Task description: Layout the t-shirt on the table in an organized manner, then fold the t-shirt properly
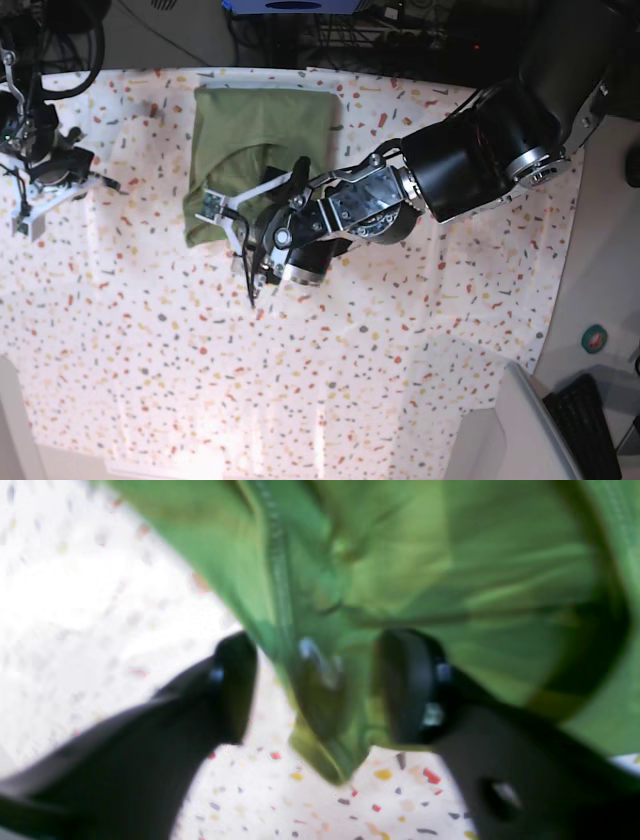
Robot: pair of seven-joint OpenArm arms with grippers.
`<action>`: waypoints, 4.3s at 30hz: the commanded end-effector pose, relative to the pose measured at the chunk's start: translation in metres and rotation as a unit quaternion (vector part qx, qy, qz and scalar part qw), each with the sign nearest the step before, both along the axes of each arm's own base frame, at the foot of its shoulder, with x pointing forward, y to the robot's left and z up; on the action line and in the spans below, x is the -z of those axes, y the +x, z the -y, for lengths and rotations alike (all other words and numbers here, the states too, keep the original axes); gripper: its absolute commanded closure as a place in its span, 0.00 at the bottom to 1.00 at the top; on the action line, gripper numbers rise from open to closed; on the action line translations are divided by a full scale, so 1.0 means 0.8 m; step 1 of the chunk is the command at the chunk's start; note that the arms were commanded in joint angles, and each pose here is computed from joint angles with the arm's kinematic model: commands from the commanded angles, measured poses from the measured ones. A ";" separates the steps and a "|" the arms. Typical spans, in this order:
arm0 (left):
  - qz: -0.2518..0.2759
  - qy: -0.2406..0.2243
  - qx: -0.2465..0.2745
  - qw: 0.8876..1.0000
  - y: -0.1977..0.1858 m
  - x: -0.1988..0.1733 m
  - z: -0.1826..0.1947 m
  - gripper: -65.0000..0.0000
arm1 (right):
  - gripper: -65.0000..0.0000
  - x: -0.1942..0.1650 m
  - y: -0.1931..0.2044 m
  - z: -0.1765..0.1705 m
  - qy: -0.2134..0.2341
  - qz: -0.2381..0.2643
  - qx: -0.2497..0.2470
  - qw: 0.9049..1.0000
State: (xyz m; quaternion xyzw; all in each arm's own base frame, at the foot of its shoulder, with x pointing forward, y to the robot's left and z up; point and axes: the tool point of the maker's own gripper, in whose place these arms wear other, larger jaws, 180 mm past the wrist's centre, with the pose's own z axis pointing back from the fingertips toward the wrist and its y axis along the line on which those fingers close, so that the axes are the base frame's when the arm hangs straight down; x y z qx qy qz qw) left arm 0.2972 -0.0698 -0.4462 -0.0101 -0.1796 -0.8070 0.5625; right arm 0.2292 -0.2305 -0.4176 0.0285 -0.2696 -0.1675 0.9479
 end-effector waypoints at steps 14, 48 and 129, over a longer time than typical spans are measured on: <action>0.043 -0.250 -0.281 0.926 0.045 -0.141 -0.049 1.00 | 1.00 -0.042 -0.009 -0.095 0.034 0.044 -0.109 0.992; -0.152 -0.333 -0.422 0.829 -0.127 -0.018 -0.050 1.00 | 1.00 0.074 -0.065 -0.175 0.053 0.003 -0.210 0.976; 0.026 -0.310 -0.777 0.547 -0.212 -0.040 -0.482 1.00 | 1.00 0.043 -0.110 -0.226 0.155 0.039 -0.207 0.965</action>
